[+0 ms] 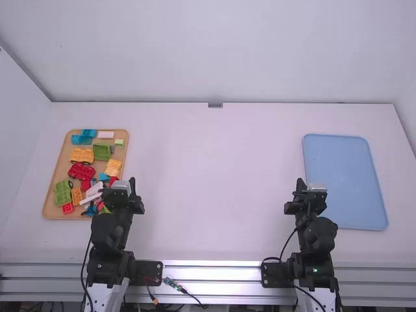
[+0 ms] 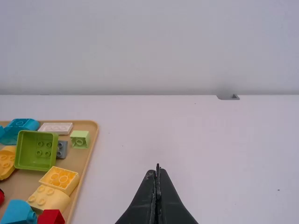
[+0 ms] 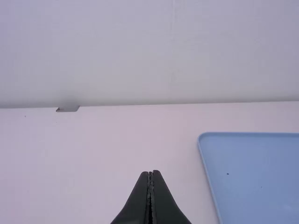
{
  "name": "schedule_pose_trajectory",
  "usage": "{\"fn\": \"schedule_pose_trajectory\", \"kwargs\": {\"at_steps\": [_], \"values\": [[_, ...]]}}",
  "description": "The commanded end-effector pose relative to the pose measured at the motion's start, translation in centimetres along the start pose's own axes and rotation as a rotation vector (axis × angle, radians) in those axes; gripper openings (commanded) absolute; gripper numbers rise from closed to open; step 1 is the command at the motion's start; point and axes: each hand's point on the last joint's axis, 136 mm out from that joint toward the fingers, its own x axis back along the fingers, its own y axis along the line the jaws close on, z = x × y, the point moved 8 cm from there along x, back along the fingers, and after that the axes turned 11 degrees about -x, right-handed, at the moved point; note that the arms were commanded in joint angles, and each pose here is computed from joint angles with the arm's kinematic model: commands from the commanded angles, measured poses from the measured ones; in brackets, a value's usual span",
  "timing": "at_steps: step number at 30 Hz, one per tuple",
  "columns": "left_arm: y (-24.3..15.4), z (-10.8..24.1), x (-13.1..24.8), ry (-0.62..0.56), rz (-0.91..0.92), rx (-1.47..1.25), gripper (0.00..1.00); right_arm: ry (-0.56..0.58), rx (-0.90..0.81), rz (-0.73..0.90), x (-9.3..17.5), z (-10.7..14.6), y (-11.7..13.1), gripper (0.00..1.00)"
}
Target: Assemble lego blocks to make yellow taxi
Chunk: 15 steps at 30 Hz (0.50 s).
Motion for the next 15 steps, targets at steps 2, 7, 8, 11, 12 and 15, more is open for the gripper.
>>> {"fn": "schedule_pose_trajectory", "kwargs": {"at_steps": [2,7,8,11,12,15], "values": [[0.0,0.0,0.0,0.0,0.0,0.001,0.0,0.001,-0.005,-0.004,0.0,0.0,0.0,0.0],[0.0,-0.2,0.0,0.0,0.003,0.002,0.02,0.004,-0.004,-0.007,0.0,-0.2,0.1,0.02],[0.0,-0.2,0.0,0.0,0.003,0.002,0.02,0.004,-0.004,-0.008,0.0,-0.2,0.1,0.02],[0.0,-0.5,0.0,0.002,0.008,0.003,0.05,0.011,-0.002,-0.013,0.0,-0.6,0.3,0.05],[0.0,-0.6,0.0,0.003,0.009,0.004,0.05,0.012,-0.002,-0.014,0.0,-0.6,0.3,0.05],[0.0,-1.0,0.0,0.007,0.015,0.006,0.08,0.023,-0.001,-0.021,-0.1,-1.0,0.4,0.09]]}}
